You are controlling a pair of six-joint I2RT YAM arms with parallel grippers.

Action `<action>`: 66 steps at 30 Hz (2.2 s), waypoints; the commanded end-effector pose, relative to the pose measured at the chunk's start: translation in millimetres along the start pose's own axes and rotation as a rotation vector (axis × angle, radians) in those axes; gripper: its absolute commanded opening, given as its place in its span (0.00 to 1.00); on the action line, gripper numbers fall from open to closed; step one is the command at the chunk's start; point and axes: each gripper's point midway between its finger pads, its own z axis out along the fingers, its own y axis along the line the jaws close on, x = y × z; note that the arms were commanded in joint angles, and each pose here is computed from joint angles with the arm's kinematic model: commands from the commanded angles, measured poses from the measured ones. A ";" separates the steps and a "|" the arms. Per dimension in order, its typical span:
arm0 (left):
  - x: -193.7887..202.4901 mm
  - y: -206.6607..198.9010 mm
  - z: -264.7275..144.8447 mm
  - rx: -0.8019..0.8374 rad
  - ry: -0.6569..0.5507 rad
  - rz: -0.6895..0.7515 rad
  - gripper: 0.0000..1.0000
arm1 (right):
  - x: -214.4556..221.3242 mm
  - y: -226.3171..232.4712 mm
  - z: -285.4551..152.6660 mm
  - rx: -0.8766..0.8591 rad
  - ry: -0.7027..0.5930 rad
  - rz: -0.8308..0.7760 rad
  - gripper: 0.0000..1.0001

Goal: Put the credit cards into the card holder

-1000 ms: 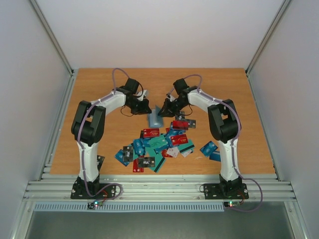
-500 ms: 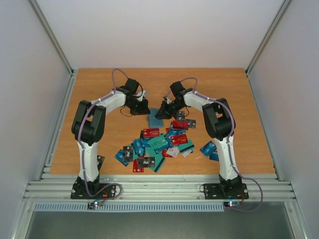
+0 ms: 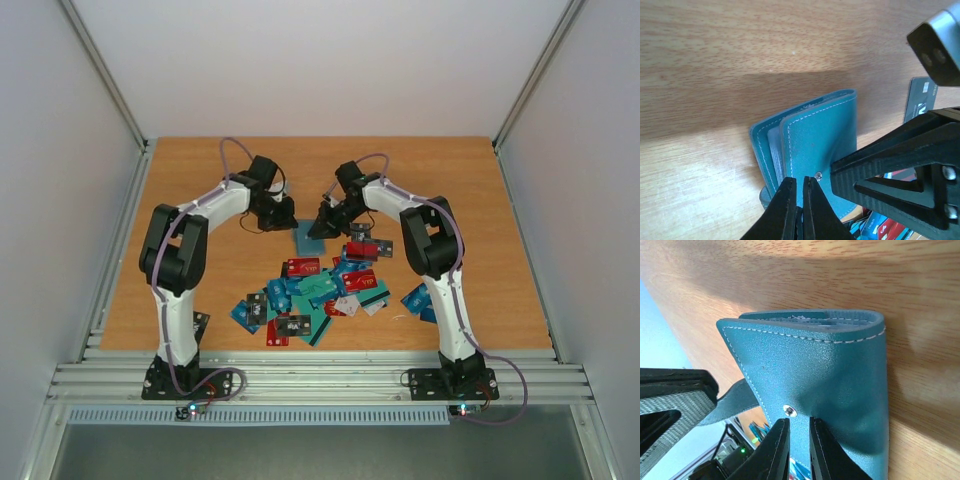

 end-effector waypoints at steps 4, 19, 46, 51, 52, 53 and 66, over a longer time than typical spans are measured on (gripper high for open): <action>-10.7 -20.0 -7.1 0.029 -0.025 -0.012 0.06 | 4.1 -22.4 13.4 0.084 0.027 0.025 0.13; -10.9 -18.0 -24.6 0.086 -0.040 -0.091 0.73 | 8.0 -18.9 12.0 0.074 0.045 0.018 0.13; 15.0 17.9 6.6 0.198 0.044 0.040 0.31 | 9.0 -20.9 15.5 0.075 0.074 0.035 0.13; 10.2 13.6 2.8 0.202 0.033 0.054 0.28 | 6.5 -18.1 16.6 0.058 0.074 0.035 0.13; 9.2 12.7 1.4 0.201 0.028 0.058 0.28 | 6.6 -17.8 17.1 0.056 0.076 0.035 0.13; 8.4 11.8 0.3 0.203 0.025 0.064 0.28 | 6.0 -17.6 17.0 0.055 0.075 0.035 0.13; 14.8 7.3 12.4 0.216 0.073 0.073 0.26 | 1.6 -11.1 23.5 -0.002 0.085 0.040 0.13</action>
